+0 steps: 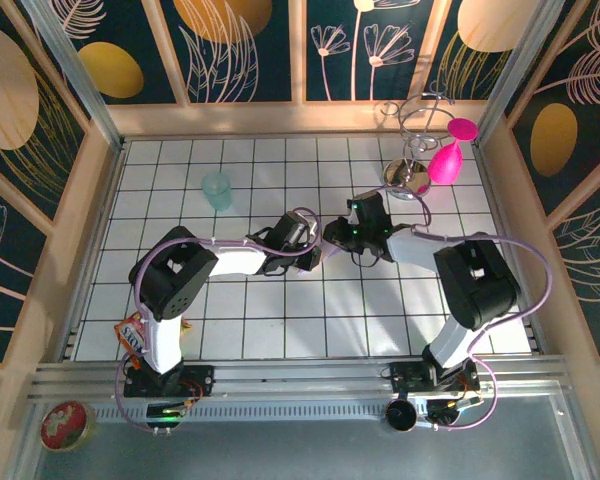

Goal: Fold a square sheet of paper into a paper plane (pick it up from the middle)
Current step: Fold the wing for the fifth time at the center of the table.

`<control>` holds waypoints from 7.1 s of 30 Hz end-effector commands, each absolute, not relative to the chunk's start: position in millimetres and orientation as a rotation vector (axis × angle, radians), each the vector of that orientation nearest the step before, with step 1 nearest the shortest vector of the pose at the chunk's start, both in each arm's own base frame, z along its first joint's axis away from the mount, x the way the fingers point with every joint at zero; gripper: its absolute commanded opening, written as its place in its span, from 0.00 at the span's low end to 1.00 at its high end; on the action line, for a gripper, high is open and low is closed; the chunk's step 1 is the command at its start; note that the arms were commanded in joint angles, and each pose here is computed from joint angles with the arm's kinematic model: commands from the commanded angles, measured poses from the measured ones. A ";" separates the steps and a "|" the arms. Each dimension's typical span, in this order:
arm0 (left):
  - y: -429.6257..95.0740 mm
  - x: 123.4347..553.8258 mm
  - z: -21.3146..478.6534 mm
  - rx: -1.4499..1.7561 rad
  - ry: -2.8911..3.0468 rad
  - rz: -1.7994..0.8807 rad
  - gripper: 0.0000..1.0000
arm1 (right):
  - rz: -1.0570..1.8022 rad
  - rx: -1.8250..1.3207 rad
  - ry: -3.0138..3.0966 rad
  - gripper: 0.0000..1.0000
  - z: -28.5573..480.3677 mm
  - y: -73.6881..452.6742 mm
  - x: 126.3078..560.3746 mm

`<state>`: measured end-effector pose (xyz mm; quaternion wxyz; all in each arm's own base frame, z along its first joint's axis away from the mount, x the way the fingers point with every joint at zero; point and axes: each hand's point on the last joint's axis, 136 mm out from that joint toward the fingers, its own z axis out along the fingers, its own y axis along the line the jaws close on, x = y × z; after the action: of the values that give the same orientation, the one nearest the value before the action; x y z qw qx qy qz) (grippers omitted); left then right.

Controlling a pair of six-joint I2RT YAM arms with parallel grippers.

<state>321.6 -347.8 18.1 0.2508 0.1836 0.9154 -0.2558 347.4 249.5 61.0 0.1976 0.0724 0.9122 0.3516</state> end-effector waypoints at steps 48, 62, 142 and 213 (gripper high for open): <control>-345.5 301.4 35.3 0.350 2.632 -0.933 0.48 | 0.819 0.369 2.705 0.16 -7.7 224.0 348.9; -331.4 299.7 5.9 0.305 2.726 -0.810 0.27 | 0.797 0.386 2.720 0.16 -13.7 219.1 346.0; -318.2 267.2 -6.6 0.448 2.876 -0.738 0.00 | 0.776 0.442 2.769 0.10 -27.4 206.7 337.8; -322.8 286.1 -0.2 0.361 2.784 -0.731 0.00 | 0.787 0.459 2.765 0.11 -25.7 203.9 339.9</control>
<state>294.7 -337.7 16.1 0.1373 0.1300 0.9403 -0.2829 357.5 234.7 16.7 0.1546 0.1161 0.9211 0.3379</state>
